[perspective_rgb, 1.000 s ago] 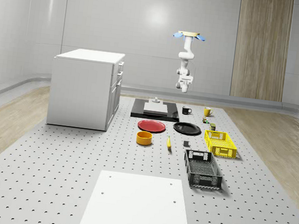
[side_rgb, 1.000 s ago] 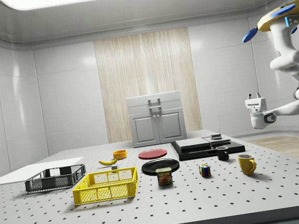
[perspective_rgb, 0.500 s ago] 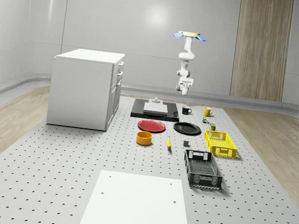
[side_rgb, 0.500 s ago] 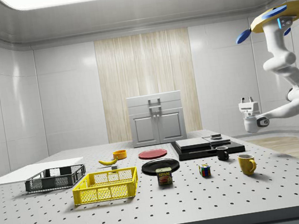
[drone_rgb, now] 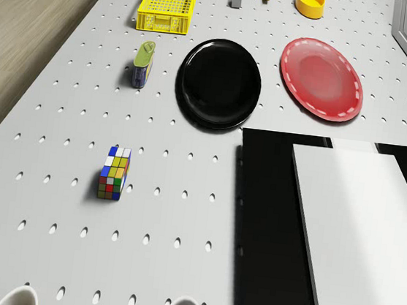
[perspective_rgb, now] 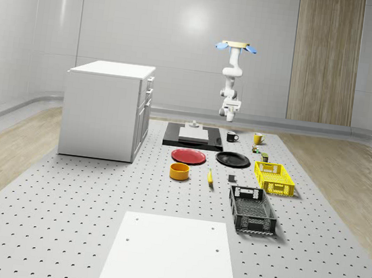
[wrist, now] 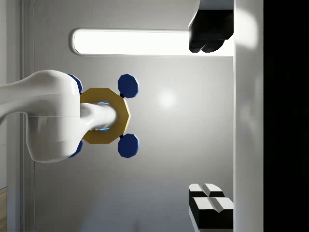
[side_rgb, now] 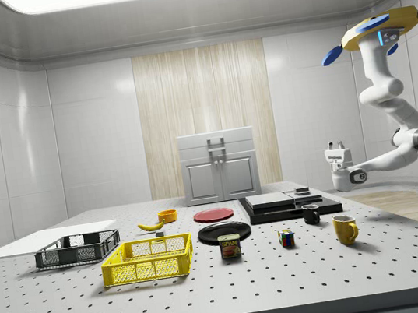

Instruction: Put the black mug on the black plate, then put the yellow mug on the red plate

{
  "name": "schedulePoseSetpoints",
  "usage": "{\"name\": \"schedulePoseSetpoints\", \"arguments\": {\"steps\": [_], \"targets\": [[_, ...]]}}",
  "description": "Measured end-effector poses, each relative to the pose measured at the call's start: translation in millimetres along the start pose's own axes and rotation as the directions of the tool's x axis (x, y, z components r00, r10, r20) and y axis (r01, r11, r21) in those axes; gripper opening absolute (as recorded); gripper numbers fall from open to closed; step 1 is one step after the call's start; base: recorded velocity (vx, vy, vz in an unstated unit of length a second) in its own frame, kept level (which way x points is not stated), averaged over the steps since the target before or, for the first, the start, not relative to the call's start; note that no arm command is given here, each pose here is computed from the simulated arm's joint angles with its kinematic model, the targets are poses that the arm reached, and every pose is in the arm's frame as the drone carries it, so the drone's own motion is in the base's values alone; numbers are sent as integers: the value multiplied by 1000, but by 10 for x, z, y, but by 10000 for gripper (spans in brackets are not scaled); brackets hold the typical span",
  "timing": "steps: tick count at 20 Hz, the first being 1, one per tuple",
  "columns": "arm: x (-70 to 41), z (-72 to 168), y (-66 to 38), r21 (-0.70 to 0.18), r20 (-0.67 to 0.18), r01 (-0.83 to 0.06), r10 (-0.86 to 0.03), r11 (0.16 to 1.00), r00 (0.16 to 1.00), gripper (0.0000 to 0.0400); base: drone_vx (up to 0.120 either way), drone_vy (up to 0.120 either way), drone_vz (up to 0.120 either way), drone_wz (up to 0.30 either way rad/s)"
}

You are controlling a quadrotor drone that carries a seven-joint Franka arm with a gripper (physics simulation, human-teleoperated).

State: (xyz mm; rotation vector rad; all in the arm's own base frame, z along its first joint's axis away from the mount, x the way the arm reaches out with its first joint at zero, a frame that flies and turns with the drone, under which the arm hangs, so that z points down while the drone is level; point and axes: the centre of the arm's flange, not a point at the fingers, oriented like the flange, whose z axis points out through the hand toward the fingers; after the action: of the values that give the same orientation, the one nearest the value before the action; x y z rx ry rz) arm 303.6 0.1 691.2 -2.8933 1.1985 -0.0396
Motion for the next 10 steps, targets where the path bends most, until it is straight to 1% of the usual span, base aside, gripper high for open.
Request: {"name": "schedulePoseSetpoints", "arguments": {"steps": [10], "targets": [[-8,-2,3,3,-8,0,0,1000,1000,400,120,0,0,0]]}}
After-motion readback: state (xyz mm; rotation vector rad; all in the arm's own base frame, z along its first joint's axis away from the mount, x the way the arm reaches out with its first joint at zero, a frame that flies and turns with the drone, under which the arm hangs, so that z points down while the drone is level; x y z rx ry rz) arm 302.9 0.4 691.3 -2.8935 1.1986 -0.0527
